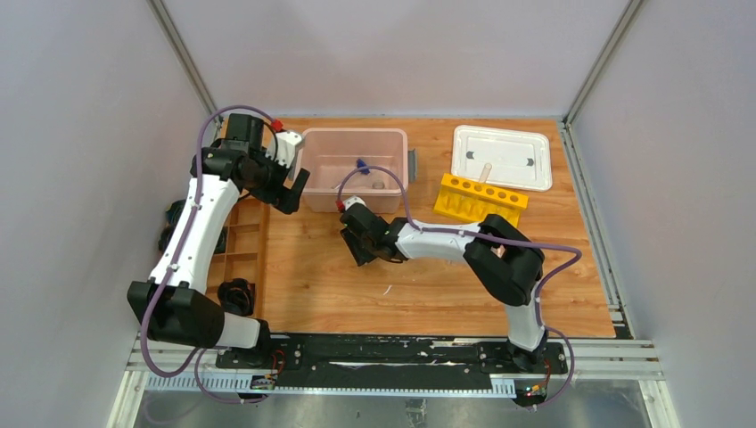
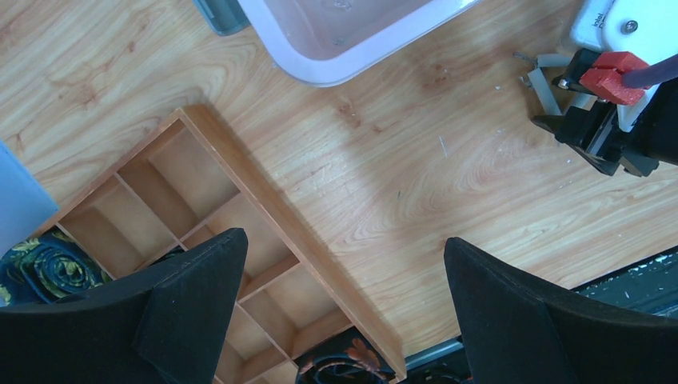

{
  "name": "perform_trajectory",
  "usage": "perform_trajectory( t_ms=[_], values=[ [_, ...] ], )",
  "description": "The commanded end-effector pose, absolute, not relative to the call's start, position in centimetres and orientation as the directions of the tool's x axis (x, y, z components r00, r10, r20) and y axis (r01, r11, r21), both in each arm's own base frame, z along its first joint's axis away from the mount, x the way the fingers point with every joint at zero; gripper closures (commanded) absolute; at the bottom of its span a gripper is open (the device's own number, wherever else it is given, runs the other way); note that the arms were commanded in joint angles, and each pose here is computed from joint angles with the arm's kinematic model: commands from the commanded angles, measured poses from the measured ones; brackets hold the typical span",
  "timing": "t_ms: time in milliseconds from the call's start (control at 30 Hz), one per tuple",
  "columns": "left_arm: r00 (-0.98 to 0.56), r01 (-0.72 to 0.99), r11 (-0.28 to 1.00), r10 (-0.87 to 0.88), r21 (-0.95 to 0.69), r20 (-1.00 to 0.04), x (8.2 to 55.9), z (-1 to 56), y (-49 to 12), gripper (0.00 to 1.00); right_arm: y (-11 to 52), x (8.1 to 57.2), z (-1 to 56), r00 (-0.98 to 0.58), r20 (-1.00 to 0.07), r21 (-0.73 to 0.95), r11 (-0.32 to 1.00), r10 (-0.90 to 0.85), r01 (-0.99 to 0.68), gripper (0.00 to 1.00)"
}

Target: Organize the chemistry lab equipment

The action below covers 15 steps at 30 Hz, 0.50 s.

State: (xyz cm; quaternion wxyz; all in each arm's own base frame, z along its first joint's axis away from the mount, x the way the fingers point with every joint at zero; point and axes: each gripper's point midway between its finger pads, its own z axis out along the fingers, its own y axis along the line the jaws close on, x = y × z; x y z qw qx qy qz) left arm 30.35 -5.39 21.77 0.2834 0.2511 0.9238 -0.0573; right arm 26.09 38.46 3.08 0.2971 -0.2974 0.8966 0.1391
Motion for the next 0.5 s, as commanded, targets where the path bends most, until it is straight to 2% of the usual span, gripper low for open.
perform_trajectory(
  t_ms=[0, 233, 367, 467],
  values=[
    [-0.687, 0.501, 0.864, 0.434, 0.052, -0.582, 30.3, 22.9, -5.2, 0.00, 38.7, 25.7, 1.8, -0.660, -0.591, 0.079, 0.781, -0.465, -0.620, 0.58],
    [-0.684, 0.502, 0.863, 0.437, 0.058, -0.585, 30.1, 23.0, -5.2, 0.00, 39.1, 25.3, 1.5, -0.664, -0.584, 0.089, 0.776, -0.467, -0.624, 0.66],
    [-0.675, 0.501, 0.863, 0.439, 0.068, -0.593, 30.1, 23.4, -5.1, 0.00, 38.8, 25.1, 1.3, -0.674, -0.573, 0.089, 0.782, -0.466, -0.616, 0.78],
    [-0.664, 0.502, 0.862, 0.439, 0.075, -0.606, 30.3, 24.0, -5.1, 0.00, 38.5, 24.7, 1.8, -0.678, -0.573, 0.094, 0.786, -0.459, -0.611, 0.94]
  ],
)
